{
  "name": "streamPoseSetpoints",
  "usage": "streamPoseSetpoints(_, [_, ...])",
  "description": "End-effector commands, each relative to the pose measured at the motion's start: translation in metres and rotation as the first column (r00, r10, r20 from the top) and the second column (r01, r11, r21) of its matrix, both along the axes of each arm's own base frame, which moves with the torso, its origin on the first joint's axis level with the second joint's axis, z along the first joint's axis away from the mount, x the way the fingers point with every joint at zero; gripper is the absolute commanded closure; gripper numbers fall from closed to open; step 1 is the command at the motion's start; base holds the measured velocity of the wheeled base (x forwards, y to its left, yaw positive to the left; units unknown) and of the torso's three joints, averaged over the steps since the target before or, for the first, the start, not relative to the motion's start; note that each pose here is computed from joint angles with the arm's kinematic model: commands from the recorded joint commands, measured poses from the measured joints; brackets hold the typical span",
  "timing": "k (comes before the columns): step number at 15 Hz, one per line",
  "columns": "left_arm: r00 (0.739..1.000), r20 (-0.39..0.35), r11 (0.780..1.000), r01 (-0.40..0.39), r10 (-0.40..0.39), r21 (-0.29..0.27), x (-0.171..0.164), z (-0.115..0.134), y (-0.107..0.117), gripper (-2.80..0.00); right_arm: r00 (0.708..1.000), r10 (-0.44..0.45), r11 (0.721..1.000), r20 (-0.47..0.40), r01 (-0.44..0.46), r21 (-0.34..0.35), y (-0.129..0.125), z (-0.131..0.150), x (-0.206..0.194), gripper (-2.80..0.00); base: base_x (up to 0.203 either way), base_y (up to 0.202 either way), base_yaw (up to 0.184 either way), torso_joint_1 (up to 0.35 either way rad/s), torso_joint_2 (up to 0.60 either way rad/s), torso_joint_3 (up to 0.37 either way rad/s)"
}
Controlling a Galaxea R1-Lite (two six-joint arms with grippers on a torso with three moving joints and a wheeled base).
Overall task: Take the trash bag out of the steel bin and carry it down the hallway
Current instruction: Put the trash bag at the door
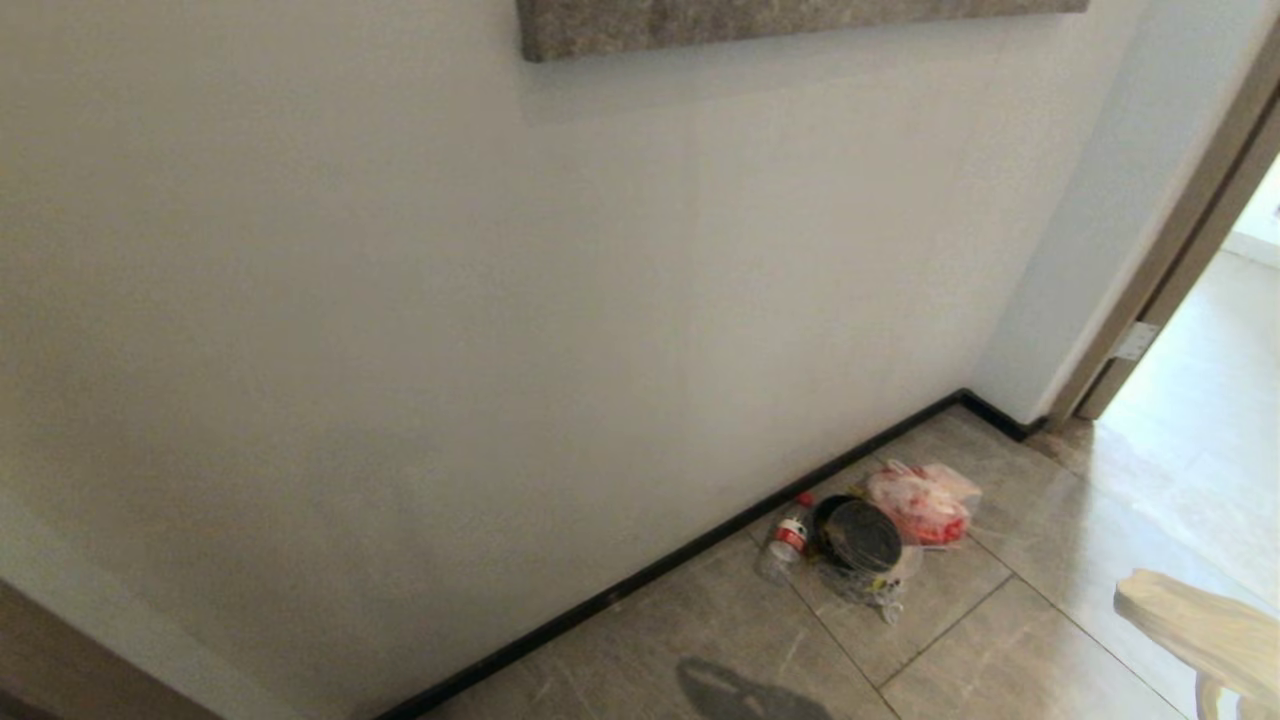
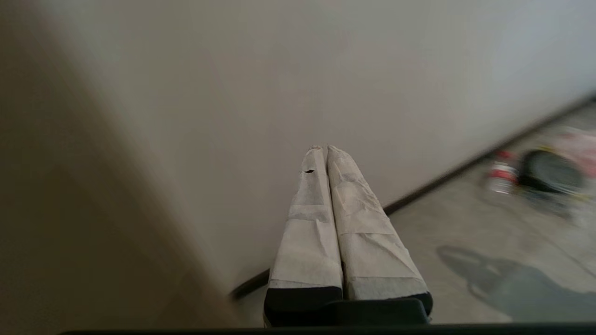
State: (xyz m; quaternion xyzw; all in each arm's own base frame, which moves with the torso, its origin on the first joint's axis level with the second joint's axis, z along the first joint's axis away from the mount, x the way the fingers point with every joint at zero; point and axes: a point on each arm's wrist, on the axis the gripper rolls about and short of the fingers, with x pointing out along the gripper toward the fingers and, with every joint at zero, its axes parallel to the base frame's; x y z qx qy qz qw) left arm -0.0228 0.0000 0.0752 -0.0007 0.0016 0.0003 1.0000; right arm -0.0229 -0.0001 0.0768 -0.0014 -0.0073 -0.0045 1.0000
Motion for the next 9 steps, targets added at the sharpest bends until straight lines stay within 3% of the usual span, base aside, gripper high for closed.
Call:
streamPoseSetpoints(1, [1.0,0.0,1.0,-0.001,0.001,0.0,0.0,0.0,0.0,0.0,0.999,0.0,1.0,0.039,0.0,0.0,0.0,-0.0009,-0.003,0.0,0.001,-0.009,0.171,-0.002,0.0,0.004])
streamPoseSetpoints(9, [1.0,0.0,1.0,-0.001,0.001,0.0,0.0,0.0,0.0,0.0,0.999,0.0,1.0,0.039,0.0,0.0,0.0,-0.0009,-0.003,0.0,0.0,-0.009,0.174,0.003,0.0,0.001])
